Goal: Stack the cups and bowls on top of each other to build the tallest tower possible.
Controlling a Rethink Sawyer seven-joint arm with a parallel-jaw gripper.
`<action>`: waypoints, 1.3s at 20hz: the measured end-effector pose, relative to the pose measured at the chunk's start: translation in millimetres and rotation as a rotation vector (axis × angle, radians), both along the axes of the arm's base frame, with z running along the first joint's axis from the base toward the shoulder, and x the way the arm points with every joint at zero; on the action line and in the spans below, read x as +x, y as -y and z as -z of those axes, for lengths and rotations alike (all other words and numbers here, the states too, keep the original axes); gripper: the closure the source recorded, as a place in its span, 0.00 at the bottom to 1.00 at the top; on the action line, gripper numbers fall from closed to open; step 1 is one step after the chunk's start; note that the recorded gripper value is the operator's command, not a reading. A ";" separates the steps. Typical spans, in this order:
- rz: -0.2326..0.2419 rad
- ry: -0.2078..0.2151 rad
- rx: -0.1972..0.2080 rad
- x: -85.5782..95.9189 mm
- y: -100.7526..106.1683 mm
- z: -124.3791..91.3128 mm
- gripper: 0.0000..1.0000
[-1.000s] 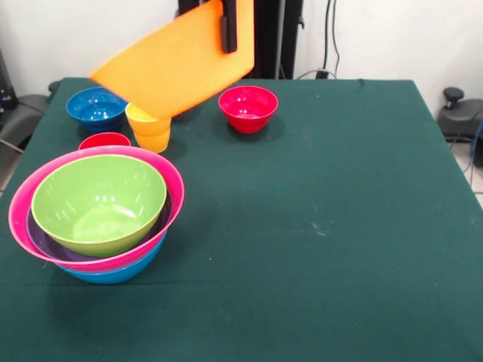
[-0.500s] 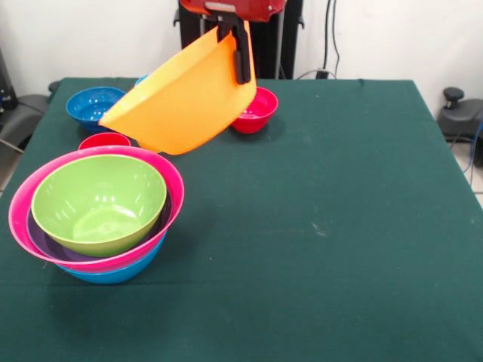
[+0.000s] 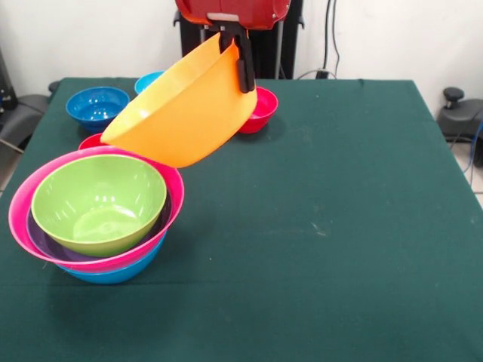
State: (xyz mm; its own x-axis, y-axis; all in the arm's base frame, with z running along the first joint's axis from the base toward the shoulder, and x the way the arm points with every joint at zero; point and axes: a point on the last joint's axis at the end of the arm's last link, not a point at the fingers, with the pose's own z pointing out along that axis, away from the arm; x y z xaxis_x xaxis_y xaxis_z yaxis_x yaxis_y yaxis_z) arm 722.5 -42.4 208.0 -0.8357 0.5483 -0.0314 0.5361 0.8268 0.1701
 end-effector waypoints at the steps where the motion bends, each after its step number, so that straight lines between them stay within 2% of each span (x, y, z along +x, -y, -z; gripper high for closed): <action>1: -0.002 0.002 0.001 0.5 0.4 0.0 1.00; 10: -0.034 0.007 0.009 2.7 1.4 -2.6 1.00; 18: -0.059 -0.005 0.024 4.9 4.1 -5.3 1.00; 26: -0.066 -0.013 0.057 9.8 10.3 -13.6 1.00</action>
